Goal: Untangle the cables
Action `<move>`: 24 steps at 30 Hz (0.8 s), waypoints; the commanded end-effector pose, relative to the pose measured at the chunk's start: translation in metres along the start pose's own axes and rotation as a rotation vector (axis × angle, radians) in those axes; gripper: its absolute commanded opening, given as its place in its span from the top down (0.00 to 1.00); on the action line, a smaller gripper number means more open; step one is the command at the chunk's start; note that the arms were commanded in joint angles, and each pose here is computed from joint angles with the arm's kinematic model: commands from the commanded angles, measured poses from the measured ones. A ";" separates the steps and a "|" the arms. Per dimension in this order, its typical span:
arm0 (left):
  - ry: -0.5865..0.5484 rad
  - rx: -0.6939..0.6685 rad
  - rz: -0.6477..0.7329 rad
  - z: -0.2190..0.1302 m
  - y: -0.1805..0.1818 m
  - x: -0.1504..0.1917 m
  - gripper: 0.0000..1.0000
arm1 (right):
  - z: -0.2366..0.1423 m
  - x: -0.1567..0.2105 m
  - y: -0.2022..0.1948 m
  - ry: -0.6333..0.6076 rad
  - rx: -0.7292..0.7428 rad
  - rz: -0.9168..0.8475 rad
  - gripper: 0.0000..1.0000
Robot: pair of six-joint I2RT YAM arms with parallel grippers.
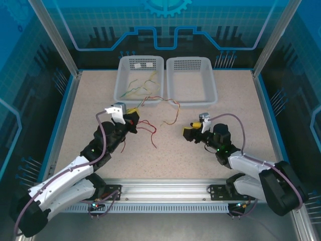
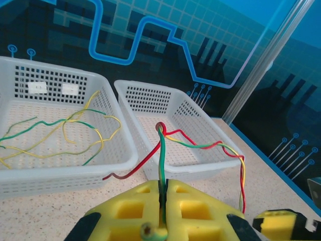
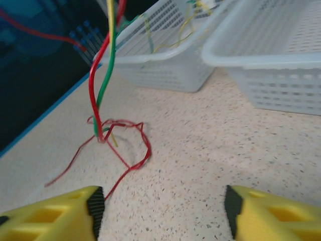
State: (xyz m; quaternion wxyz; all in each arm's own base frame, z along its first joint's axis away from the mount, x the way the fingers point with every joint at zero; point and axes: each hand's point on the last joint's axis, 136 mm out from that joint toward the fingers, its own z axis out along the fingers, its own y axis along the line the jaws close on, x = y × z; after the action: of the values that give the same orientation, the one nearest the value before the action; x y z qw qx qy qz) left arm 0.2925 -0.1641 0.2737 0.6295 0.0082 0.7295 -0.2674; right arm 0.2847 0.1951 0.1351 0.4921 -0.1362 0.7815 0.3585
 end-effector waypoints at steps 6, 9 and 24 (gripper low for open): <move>-0.006 0.070 -0.030 0.007 -0.014 -0.004 1.00 | 0.035 0.006 0.041 -0.014 -0.183 -0.094 0.22; -0.003 0.078 -0.037 0.007 -0.015 -0.004 1.00 | 0.050 0.008 0.052 -0.028 -0.229 -0.123 0.21; 0.001 0.086 -0.053 0.003 -0.015 -0.001 1.00 | 0.092 0.008 0.043 -0.079 -0.196 -0.201 0.60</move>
State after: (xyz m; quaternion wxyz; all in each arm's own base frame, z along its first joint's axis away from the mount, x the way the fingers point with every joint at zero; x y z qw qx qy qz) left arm 0.2929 -0.1787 0.2644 0.6069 0.0230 0.7378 -0.2946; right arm 0.3133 0.2836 0.1055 0.5091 -0.2370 0.7317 0.3865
